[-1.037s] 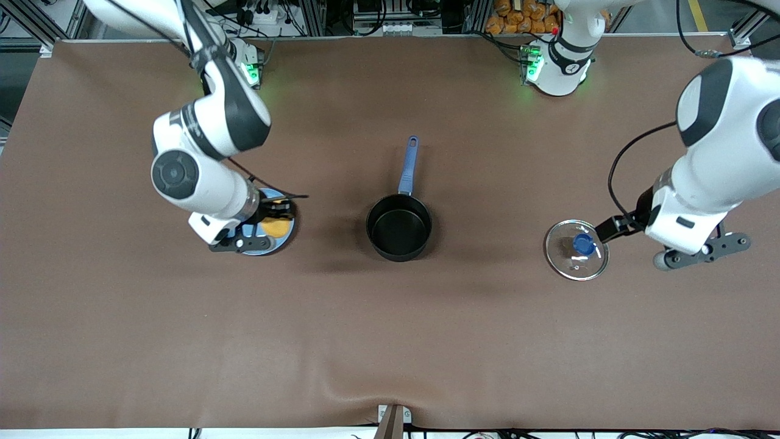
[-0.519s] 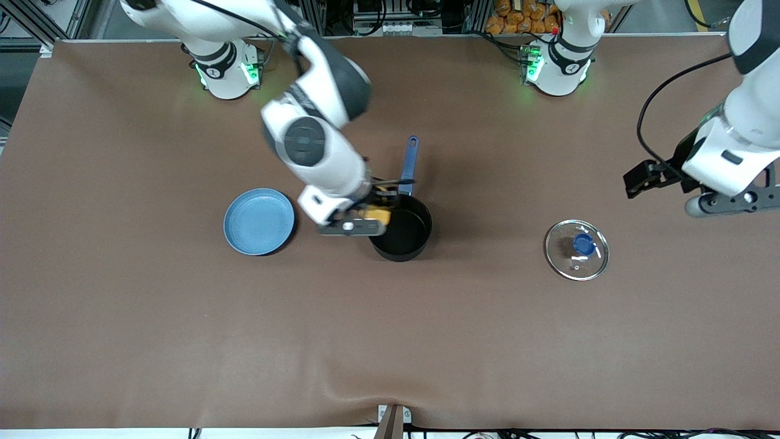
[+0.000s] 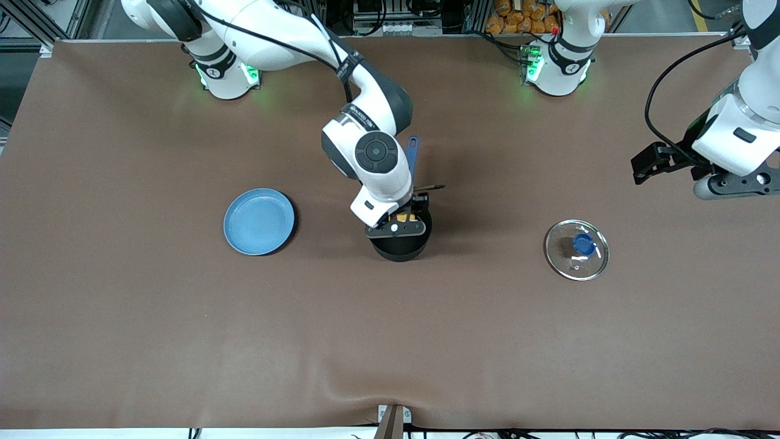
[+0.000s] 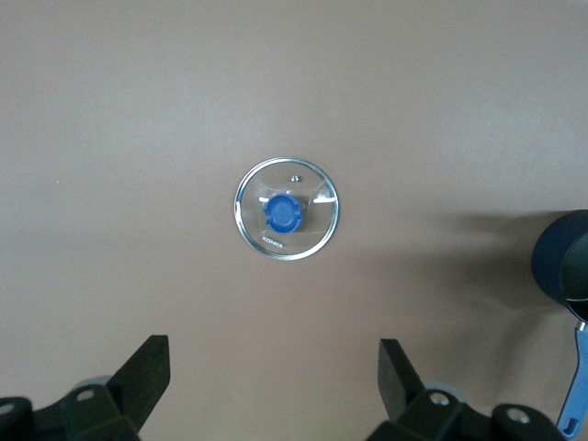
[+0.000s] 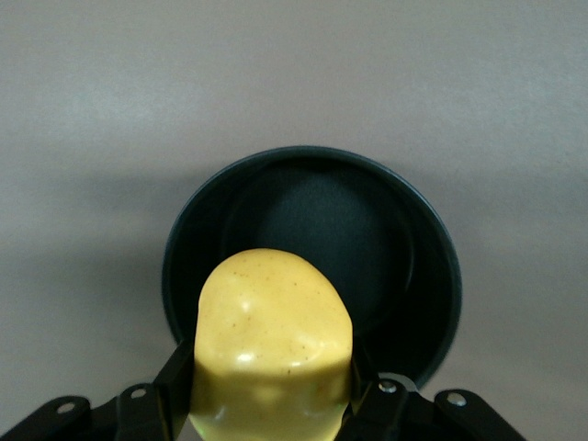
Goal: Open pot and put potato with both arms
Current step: 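Carry the potato over the saucepan with the right gripper and release it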
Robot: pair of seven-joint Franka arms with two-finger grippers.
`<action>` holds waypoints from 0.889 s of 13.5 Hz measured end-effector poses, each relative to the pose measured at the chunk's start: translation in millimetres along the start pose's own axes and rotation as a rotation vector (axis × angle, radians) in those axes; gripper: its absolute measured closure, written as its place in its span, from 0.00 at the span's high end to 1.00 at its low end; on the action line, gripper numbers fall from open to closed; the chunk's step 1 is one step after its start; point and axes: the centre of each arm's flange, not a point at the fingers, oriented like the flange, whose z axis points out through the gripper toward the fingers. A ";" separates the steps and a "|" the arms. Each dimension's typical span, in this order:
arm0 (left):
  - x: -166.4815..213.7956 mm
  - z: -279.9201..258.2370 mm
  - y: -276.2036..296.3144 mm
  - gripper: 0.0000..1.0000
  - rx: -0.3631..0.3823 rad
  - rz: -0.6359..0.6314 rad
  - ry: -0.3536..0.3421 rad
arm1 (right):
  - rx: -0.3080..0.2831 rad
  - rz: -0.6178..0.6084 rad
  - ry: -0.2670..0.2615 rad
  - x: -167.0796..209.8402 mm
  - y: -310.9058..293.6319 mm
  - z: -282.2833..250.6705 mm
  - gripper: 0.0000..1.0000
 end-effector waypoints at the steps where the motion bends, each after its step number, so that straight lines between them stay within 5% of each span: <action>1: -1.5 -4.7 -4.0 1.00 0.001 -0.007 0.007 | 0.008 0.003 0.011 1.2 -2.0 14.0 0.69; 9: -31.1 -23.2 -18.2 1.00 -0.050 -0.040 -0.014 | -0.042 -0.017 0.050 3.0 0.6 73.2 0.70; 12: -43.2 -23.2 -16.6 1.00 -0.049 -0.031 -0.021 | -0.051 -0.012 0.049 5.8 3.6 71.4 0.97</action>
